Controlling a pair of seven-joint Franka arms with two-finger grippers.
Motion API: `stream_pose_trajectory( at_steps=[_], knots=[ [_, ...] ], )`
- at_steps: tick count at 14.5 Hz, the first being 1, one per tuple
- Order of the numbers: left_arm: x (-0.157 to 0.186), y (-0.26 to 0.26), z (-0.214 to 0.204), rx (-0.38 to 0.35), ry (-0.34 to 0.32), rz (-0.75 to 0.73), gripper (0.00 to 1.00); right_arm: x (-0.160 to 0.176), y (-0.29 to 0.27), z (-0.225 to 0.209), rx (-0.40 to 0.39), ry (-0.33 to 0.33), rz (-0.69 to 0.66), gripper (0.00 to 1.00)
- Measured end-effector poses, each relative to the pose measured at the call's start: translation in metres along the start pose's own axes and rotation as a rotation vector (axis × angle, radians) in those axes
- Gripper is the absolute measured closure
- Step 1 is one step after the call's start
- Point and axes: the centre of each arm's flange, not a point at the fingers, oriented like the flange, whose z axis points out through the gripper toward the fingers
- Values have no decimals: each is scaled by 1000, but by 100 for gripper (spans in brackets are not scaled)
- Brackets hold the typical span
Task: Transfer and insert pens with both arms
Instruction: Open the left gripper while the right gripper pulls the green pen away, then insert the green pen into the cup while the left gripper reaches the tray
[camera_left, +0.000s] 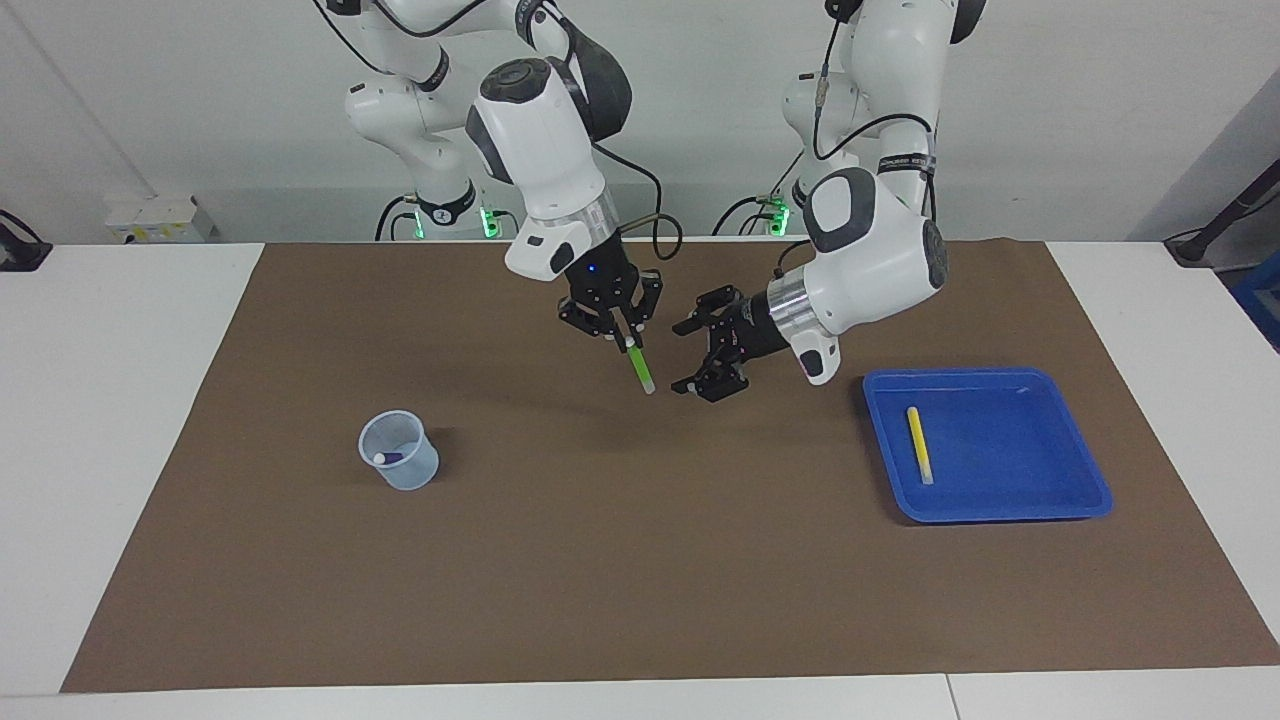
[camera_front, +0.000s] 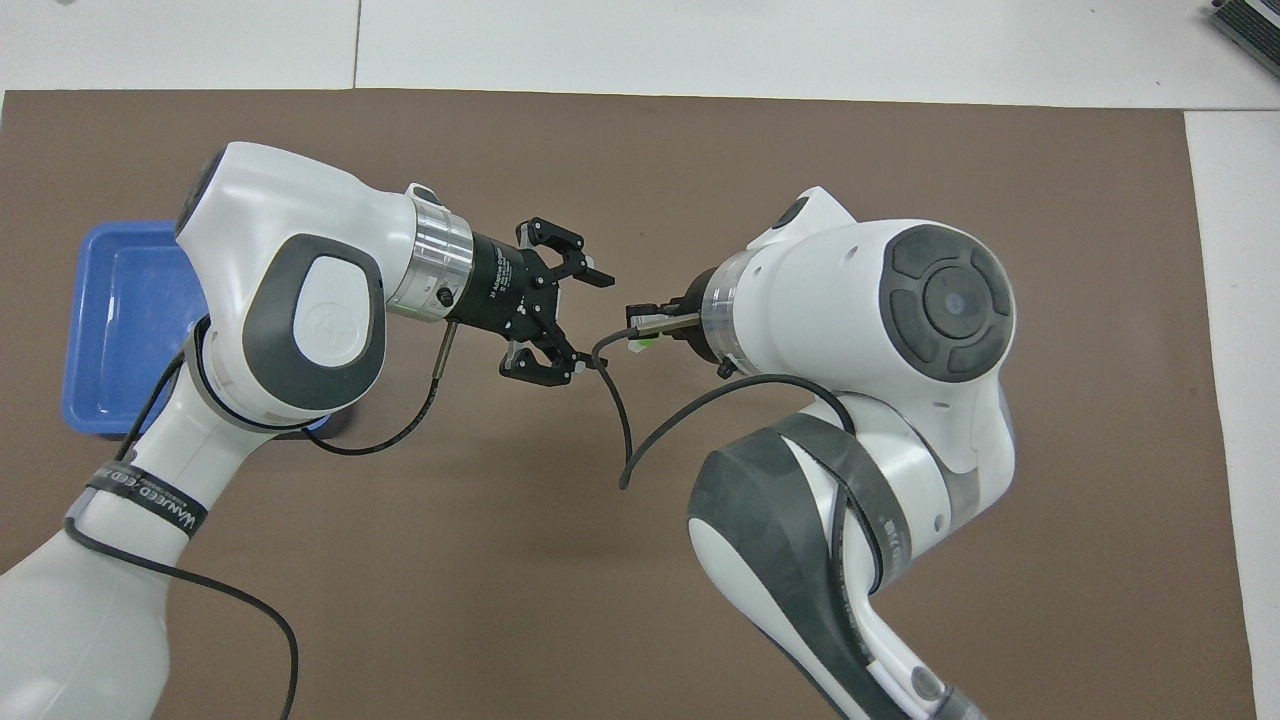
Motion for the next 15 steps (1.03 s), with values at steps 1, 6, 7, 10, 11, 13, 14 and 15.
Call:
stream_pose_trajectory(
  at_steps=[1,6,7,10,11,13,14,15],
  knots=[
    [1,-1,-1,1,19,27,0,0,2,-1,-4,-8,-27,82],
    [22,-19,-7,55,292,233,0,16,47,-18,-51,-54,-212,82],
    [24,-22,-9,67,349,269,0,20,60,-24,-82,-61,-261,82],
    [37,-31,-7,141,461,437,0,30,93,-38,-186,-85,-420,82],
    [45,-35,-5,180,483,524,0,33,102,-41,-202,-92,-473,82],
    [71,-39,-14,261,518,727,0,38,123,-48,-232,-107,-568,82],
    [89,-36,-30,285,526,829,0,40,135,-51,-253,-114,-611,82],
    [108,-30,-51,291,530,923,0,43,148,-54,-267,-120,-644,82]
  ],
)
